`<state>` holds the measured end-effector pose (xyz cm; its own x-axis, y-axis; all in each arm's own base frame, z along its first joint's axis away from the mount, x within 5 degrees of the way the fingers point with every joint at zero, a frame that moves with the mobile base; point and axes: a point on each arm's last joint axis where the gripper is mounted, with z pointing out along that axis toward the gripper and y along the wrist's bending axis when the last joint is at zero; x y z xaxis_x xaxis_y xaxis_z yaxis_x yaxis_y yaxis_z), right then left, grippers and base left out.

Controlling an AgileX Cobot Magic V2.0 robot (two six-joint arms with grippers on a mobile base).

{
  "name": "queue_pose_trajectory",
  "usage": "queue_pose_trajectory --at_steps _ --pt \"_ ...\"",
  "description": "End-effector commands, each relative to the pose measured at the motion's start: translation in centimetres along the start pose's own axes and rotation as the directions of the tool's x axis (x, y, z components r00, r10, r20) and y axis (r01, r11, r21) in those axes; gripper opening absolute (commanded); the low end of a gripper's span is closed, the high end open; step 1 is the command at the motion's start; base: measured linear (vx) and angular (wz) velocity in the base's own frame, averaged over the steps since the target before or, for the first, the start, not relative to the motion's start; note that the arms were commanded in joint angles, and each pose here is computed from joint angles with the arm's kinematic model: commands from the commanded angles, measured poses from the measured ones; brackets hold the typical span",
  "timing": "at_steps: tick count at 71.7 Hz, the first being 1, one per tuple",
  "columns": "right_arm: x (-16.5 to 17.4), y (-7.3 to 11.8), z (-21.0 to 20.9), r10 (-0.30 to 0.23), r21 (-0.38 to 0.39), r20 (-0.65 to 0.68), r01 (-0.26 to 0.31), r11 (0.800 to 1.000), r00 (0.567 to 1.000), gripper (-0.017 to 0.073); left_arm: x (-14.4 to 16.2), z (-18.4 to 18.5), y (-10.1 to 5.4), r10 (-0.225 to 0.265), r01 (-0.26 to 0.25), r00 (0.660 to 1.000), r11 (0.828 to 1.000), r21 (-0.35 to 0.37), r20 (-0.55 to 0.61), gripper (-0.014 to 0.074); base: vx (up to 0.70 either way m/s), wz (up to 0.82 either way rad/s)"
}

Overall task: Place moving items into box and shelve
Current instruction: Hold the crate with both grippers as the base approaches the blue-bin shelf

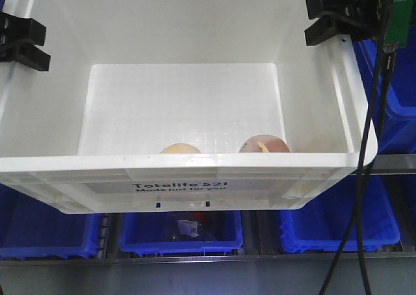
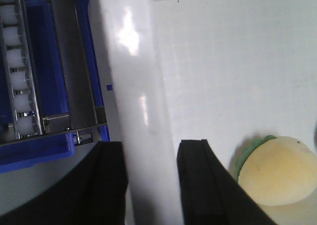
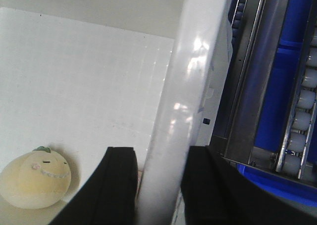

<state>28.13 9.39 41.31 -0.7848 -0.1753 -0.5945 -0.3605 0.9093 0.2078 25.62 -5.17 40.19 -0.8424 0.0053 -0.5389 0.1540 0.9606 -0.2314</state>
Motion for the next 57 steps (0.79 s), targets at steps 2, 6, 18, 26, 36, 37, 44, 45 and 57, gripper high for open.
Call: queue_pose_trajectory --at_steps 2,6,18,26,36,37,44,45,57 --pt "-1.40 2.33 -2.88 0.032 -0.151 0.192 -0.003 0.989 0.981 -0.0012 -1.20 -2.75 -2.67 -0.055 0.016 0.981 0.978 0.206 0.184 -0.0027 0.00 0.00" --pt "-1.40 2.33 -2.88 0.032 -0.151 0.192 -0.003 0.989 0.981 -0.0012 -1.20 -2.75 -2.67 -0.055 0.016 0.981 0.978 0.206 0.184 -0.0027 0.00 0.00" --pt "-1.40 2.33 -2.88 0.032 -0.151 0.192 -0.003 0.989 0.981 -0.0012 -1.20 -2.75 -2.67 -0.055 0.016 0.981 0.978 0.206 0.184 -0.0027 0.00 0.00" --pt "-1.40 2.33 -2.88 0.032 -0.151 0.192 -0.003 0.989 0.981 -0.0012 -1.20 -2.75 -2.67 -0.055 0.016 0.981 0.978 0.206 0.184 -0.0027 0.00 0.00" --pt "-1.40 2.33 -2.88 0.032 -0.151 0.192 -0.003 0.989 0.981 -0.0012 -1.20 -2.75 -2.67 -0.055 0.016 0.981 0.978 0.206 0.184 -0.0027 0.00 0.00" --pt "-1.40 2.33 -2.88 0.032 -0.151 0.192 -0.003 0.989 0.981 -0.0012 -1.20 -2.75 -2.67 -0.055 0.016 0.981 0.978 0.206 0.184 -0.0027 0.00 0.00" --pt "-1.40 2.33 -2.88 0.032 -0.151 0.192 -0.003 0.989 0.981 -0.0012 -1.20 -2.75 -2.67 -0.055 0.016 0.981 0.978 0.206 0.184 -0.0027 0.00 0.00" --pt "-1.40 2.33 -2.88 0.032 -0.151 0.192 -0.003 0.989 0.981 -0.0012 -1.20 -2.75 -2.67 -0.055 0.016 0.981 0.978 0.206 0.184 -0.0027 0.00 0.00" --pt "-1.40 2.33 -2.88 0.032 -0.151 0.192 -0.003 0.989 0.981 -0.0012 -1.20 -2.75 -2.67 -0.055 0.016 0.981 0.978 0.206 0.184 -0.0027 0.00 0.00"
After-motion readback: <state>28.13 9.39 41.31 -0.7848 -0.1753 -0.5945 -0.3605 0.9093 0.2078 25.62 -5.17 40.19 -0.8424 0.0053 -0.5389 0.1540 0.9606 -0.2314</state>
